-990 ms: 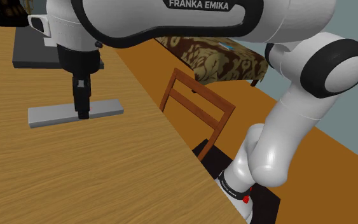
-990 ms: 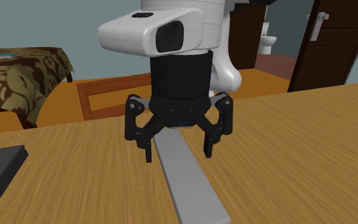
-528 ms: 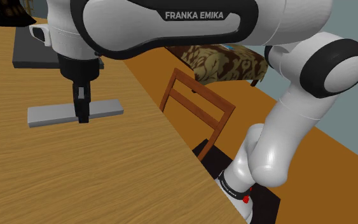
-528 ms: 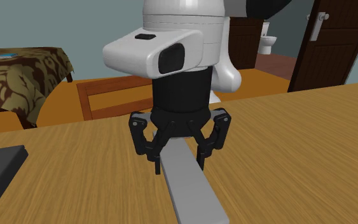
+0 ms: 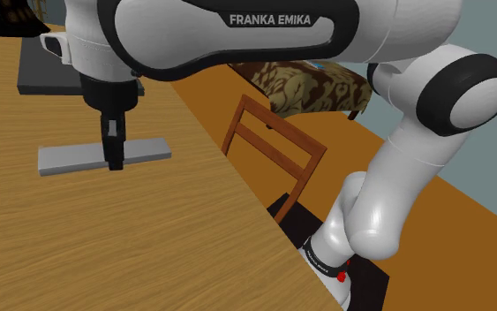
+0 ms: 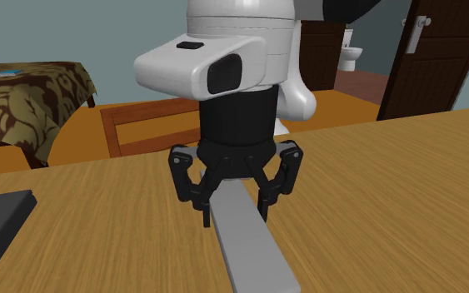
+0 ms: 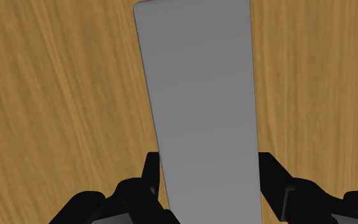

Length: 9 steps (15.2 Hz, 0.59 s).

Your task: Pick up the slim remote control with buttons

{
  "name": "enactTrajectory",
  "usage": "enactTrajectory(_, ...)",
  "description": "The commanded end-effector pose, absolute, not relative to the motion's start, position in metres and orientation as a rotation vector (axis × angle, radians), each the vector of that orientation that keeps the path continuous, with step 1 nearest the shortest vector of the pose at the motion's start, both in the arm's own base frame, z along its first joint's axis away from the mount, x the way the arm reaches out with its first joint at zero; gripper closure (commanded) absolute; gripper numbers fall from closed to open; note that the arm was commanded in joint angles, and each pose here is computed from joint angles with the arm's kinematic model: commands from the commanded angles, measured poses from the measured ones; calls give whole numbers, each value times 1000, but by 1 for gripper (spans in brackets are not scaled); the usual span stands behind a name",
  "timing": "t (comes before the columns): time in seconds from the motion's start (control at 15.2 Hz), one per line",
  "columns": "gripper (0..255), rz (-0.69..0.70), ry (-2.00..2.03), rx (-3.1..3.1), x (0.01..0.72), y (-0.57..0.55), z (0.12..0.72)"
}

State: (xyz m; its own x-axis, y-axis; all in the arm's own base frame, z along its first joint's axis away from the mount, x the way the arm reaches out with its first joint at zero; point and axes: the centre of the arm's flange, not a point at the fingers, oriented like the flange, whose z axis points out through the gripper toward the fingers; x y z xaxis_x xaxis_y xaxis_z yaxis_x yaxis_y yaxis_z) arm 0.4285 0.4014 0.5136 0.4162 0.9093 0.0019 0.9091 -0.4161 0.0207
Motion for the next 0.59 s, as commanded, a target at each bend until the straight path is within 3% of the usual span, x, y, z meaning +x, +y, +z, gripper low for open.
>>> enactTrajectory(0.0, 255, 18, 1688, 2630, 428, 401, 521)
enactTrajectory(0.53, 255, 18, 1688, 2630, 428, 401, 563)
